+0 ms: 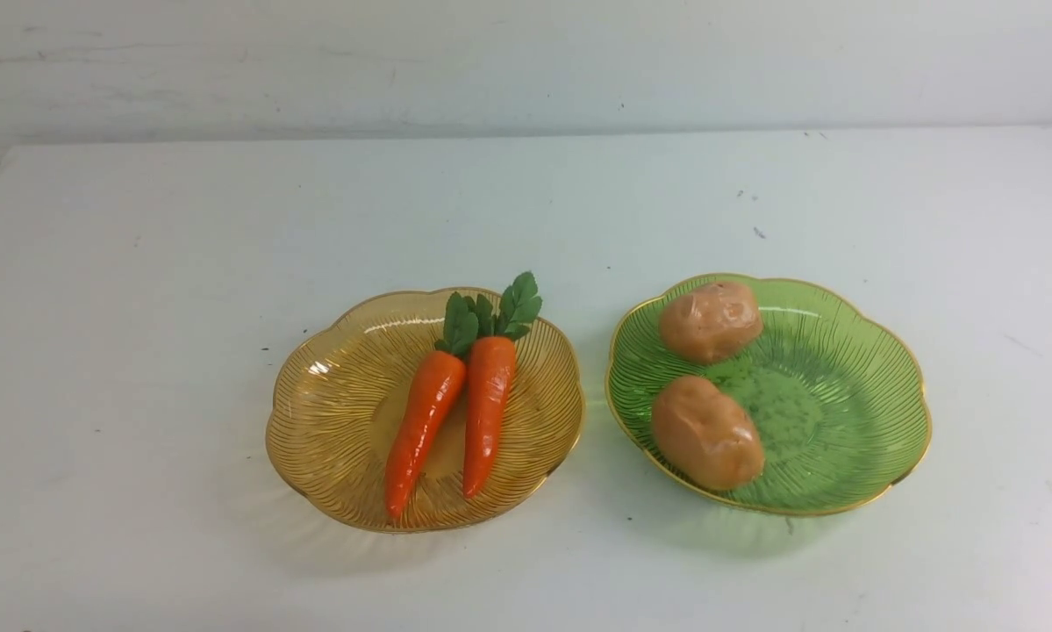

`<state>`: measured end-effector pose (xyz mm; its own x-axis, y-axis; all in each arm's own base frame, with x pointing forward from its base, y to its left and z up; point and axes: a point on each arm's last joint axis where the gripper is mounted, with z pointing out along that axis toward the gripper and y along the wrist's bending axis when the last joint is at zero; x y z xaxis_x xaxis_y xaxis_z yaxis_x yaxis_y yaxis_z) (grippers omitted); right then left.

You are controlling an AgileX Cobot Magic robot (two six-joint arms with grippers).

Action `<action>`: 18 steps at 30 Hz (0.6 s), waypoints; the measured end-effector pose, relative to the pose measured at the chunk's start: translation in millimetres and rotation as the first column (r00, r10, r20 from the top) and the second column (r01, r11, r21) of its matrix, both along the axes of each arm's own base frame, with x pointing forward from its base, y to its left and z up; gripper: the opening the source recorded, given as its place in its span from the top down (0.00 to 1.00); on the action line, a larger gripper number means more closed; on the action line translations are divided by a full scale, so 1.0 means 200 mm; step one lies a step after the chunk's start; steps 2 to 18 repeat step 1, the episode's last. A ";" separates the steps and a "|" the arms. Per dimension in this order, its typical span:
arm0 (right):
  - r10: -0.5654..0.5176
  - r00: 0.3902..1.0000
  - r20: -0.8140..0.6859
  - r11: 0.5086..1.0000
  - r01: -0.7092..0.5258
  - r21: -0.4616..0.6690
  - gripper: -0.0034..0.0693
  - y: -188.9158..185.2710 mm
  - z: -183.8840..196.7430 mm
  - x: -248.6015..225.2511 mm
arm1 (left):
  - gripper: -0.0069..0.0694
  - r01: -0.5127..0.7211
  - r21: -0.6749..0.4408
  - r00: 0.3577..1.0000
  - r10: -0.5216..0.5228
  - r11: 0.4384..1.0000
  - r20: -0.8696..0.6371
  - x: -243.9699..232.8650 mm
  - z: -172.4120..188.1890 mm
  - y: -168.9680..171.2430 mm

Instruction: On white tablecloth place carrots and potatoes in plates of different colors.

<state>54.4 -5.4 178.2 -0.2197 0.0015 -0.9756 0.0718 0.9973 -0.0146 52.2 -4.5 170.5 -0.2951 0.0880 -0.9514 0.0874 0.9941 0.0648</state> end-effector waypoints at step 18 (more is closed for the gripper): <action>0.000 1.000 0.000 1.000 0.000 0.000 0.97 0.00 0.00 0.00 | 0.91 0.000 0.000 1.000 0.000 1.000 0.000 0.00 0.00 0.00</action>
